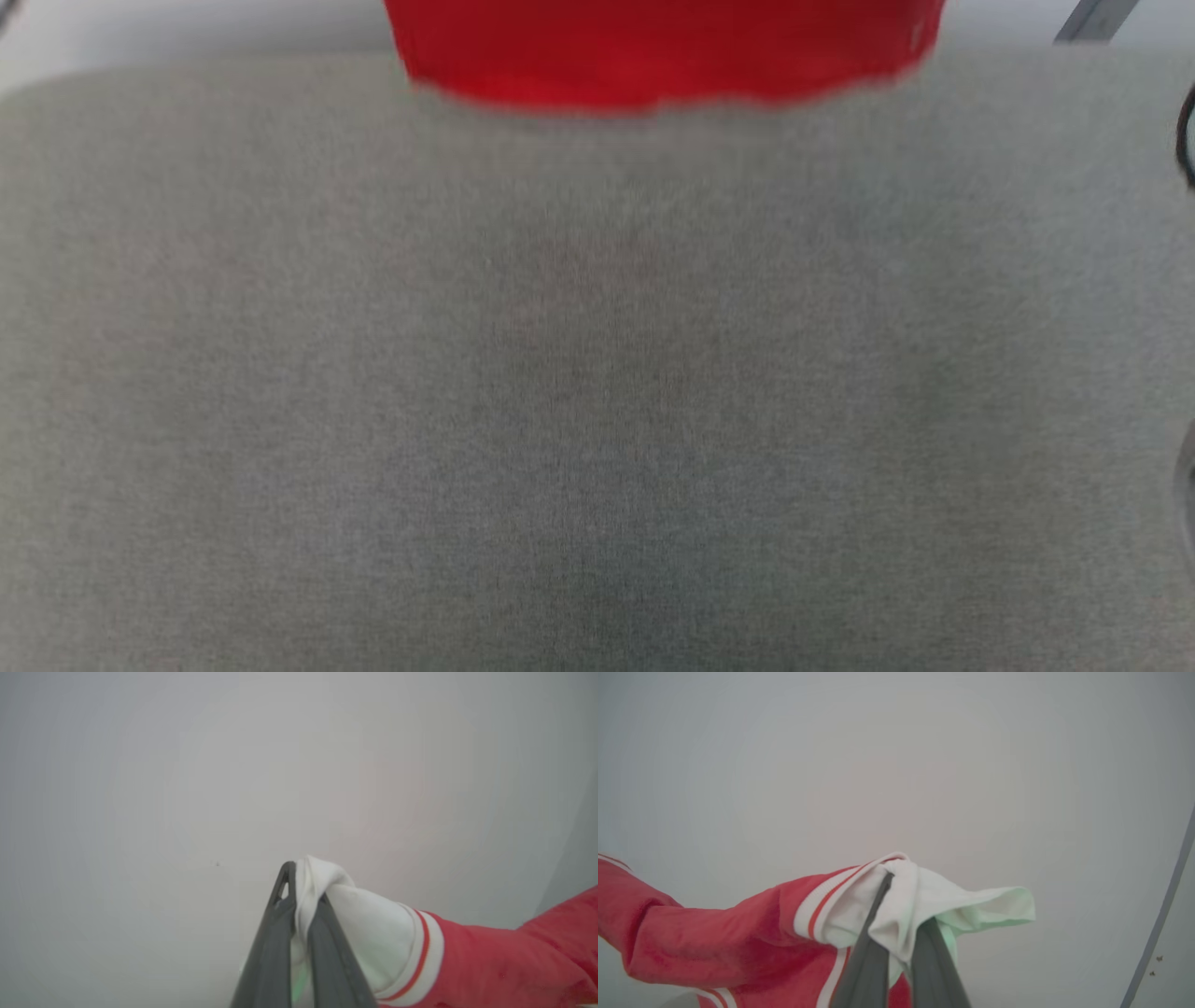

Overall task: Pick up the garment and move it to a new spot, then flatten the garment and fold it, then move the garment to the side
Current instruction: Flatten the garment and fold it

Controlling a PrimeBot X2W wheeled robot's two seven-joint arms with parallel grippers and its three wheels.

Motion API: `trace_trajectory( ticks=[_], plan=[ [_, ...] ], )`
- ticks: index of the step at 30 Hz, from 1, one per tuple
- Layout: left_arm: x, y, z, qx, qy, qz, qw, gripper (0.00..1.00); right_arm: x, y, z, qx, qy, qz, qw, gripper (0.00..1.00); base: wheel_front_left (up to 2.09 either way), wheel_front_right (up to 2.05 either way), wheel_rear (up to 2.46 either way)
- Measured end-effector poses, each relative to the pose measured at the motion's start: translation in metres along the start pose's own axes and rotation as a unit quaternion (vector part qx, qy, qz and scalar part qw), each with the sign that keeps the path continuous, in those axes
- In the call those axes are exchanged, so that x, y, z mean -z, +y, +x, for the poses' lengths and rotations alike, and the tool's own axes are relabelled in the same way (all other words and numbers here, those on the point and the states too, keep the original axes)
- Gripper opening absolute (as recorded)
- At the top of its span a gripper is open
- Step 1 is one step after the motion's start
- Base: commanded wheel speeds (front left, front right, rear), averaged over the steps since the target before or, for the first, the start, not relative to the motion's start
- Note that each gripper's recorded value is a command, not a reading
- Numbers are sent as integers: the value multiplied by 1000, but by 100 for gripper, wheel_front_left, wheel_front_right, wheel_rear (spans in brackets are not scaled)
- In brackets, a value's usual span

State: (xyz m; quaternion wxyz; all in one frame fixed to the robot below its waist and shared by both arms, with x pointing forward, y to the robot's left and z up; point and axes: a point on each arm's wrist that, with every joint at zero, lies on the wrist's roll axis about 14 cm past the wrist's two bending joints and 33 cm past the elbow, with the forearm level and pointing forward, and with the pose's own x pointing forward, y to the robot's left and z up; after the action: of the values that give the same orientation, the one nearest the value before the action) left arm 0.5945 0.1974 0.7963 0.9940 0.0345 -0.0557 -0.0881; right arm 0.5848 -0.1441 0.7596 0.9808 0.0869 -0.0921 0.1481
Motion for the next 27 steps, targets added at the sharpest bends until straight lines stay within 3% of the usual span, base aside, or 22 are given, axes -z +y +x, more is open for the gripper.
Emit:
trace_trajectory(
  ticks=[6, 11, 18, 22, 27],
  plan=[
    [-1, 8, 39, -19, -102, 30, 994, 0, 18, -15, 44, 18, -72, -45, 996, 0, 0, 0, 0],
    [40, 17, 50, -25, -90, 35, 995, 0, 96, -9, 59, 5, 11, -61, 998, 0, 0, 0, 0],
    [148, 35, 29, -41, 58, 28, 997, 0, 198, -1, 34, -6, 171, -17, 985, 0, 0, 0, 0],
    [214, 38, -3, -44, 167, 10, 985, 0, 239, -3, 4, -10, 257, 5, 966, 0, 0, 0, 0],
    [272, 26, -49, -21, 287, -4, 958, 0, 264, -2, -30, -21, 326, 38, 944, 0, 0, 0, 0]
  ],
)
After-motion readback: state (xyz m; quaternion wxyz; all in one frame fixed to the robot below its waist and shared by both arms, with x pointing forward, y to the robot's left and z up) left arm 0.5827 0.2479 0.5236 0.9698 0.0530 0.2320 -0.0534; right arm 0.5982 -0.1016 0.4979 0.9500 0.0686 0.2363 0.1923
